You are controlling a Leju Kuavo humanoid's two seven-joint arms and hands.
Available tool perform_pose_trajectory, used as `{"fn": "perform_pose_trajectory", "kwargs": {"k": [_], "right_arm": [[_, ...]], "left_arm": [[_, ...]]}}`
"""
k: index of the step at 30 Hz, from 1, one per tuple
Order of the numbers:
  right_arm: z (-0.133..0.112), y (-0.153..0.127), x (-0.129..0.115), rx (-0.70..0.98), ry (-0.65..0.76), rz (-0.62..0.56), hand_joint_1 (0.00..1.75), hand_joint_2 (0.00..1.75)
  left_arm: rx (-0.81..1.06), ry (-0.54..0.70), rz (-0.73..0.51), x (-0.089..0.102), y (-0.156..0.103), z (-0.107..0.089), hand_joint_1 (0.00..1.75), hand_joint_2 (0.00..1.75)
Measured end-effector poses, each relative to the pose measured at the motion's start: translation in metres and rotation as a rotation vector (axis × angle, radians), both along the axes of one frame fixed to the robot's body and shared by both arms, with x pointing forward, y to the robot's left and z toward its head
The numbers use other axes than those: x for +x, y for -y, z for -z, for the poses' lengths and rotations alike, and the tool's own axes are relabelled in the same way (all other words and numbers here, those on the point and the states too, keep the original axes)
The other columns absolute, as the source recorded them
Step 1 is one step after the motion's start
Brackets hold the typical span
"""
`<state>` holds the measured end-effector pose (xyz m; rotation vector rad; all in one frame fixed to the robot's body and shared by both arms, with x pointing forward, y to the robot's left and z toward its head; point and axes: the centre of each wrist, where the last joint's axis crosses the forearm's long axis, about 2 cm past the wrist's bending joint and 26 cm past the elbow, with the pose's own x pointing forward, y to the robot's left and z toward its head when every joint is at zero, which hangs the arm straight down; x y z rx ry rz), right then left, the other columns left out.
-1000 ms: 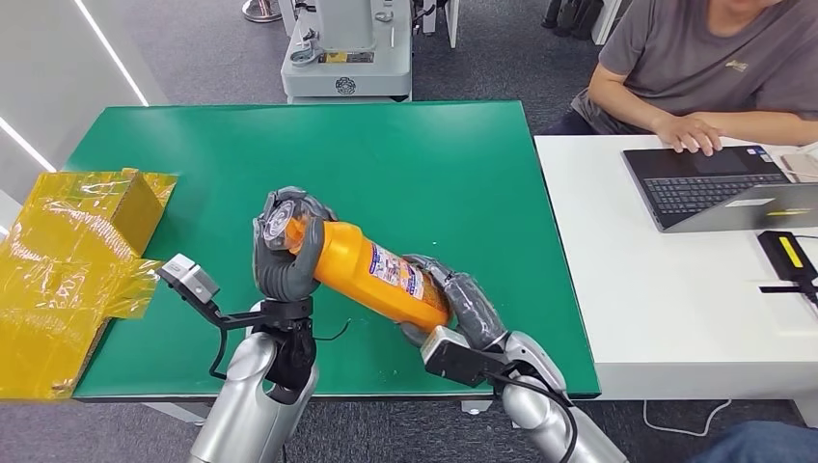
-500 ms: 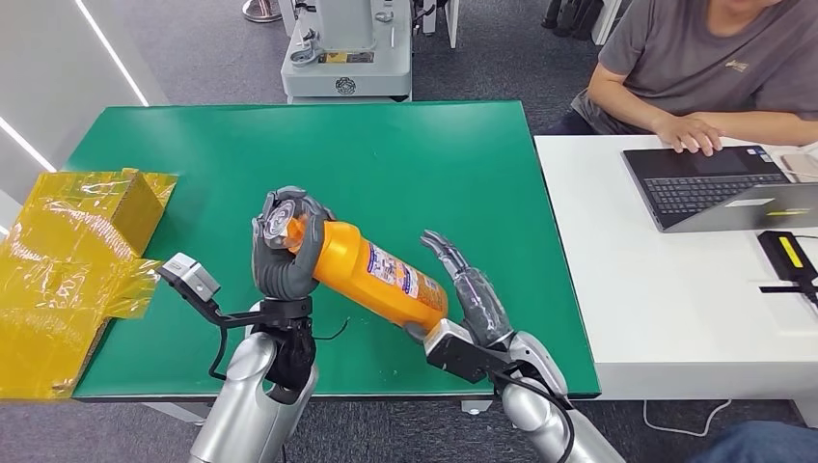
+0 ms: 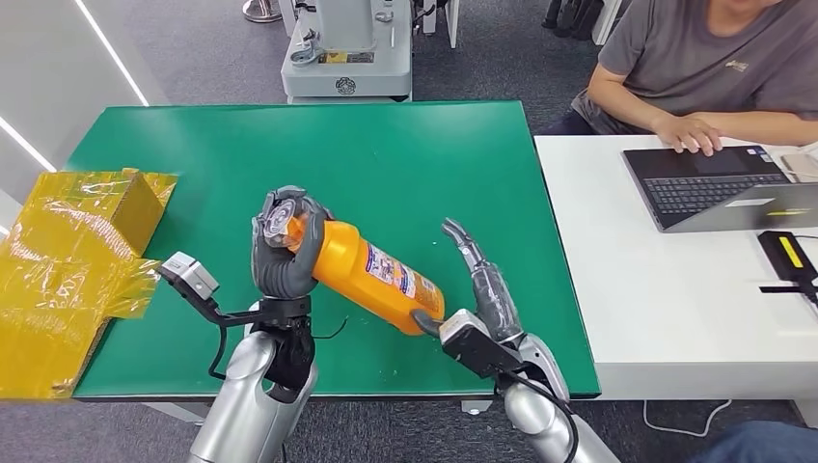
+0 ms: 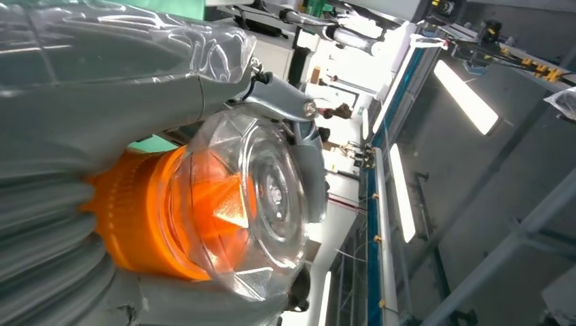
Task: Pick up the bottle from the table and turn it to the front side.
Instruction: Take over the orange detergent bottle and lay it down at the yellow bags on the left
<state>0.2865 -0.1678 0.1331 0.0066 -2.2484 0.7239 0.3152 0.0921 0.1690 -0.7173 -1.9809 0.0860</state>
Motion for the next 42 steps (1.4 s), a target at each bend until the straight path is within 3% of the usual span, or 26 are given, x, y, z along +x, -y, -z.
{"fn": "perform_pose_trajectory", "kwargs": {"k": [7, 12, 18, 24, 29, 34, 38, 42], "right_arm": [[-0.019, -0.009, -0.018, 0.253, 0.065, 0.060, 0.00, 1.75], [-0.033, -0.013, -0.039, 0.422, 0.114, 0.107, 0.00, 1.75], [-0.037, -0.016, -0.055, 0.482, 0.138, 0.128, 0.00, 1.75], [-0.033, -0.019, -0.064, 0.500, 0.126, 0.108, 0.00, 1.75], [-0.033, -0.020, -0.067, 0.507, 0.124, 0.091, 0.00, 1.75], [-0.035, -0.022, -0.068, 0.509, 0.102, 0.050, 0.00, 1.75], [-0.034, -0.023, -0.071, 0.502, 0.086, 0.015, 0.00, 1.75], [-0.032, -0.022, -0.075, 0.493, 0.070, -0.011, 0.00, 1.75]], "left_arm": [[0.007, -0.016, -0.045, 0.001, -0.007, 0.005, 1.75, 1.75], [0.066, 0.002, -0.151, 0.006, -0.022, 0.008, 1.75, 1.75], [0.271, 0.082, -0.296, 0.025, -0.061, 0.000, 1.75, 1.75], [0.537, 0.268, -0.504, 0.053, -0.115, -0.027, 1.75, 1.75], [0.635, 0.353, -0.589, 0.062, -0.141, -0.040, 1.75, 1.75], [0.865, 0.522, -0.745, 0.072, -0.167, -0.056, 1.75, 1.75], [1.155, 0.651, -0.852, 0.081, -0.195, -0.070, 1.75, 1.75], [1.502, 0.706, -0.847, 0.090, -0.228, -0.072, 1.75, 1.75]]}}
